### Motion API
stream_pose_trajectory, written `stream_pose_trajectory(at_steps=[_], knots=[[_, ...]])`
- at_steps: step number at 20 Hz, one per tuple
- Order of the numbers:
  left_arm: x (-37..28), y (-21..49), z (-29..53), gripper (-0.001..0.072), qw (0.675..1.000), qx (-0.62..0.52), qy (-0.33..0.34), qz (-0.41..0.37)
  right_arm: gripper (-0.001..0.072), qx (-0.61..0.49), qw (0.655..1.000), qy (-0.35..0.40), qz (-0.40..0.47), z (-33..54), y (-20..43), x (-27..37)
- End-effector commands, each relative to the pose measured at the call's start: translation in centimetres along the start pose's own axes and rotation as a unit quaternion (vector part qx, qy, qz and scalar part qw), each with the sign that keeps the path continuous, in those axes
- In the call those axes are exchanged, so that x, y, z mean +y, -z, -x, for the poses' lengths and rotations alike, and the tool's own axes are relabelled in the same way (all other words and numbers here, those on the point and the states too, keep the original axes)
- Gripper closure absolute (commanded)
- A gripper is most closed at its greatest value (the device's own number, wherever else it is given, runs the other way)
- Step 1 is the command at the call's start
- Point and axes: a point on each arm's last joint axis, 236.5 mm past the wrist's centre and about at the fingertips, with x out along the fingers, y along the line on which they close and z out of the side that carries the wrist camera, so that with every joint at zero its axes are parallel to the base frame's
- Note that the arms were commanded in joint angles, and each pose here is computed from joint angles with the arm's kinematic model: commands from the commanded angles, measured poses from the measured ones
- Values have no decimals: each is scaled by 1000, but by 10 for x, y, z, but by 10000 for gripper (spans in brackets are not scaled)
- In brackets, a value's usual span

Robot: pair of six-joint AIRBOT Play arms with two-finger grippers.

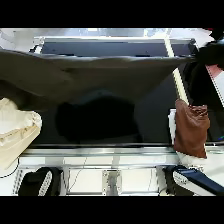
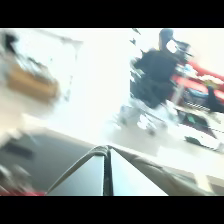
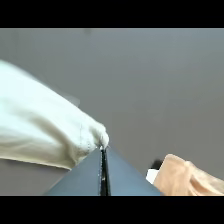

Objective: Fold the shirts.

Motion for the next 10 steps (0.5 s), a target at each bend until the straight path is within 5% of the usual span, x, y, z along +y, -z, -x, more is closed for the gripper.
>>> stream_pose_trajectory(at_steps=[1,5,10], knots=[[-14,-78,49,698,995,-49,3,-91,701,-192,981,19,-15,135,-23,15],[-79,-78,31,697,985,3,132,-112,702,-313,949,30,-15,197,-48,18],[-72,21,-61,698,969,181,140,-96,701,-216,975,40,-27,91,-66,-7]])
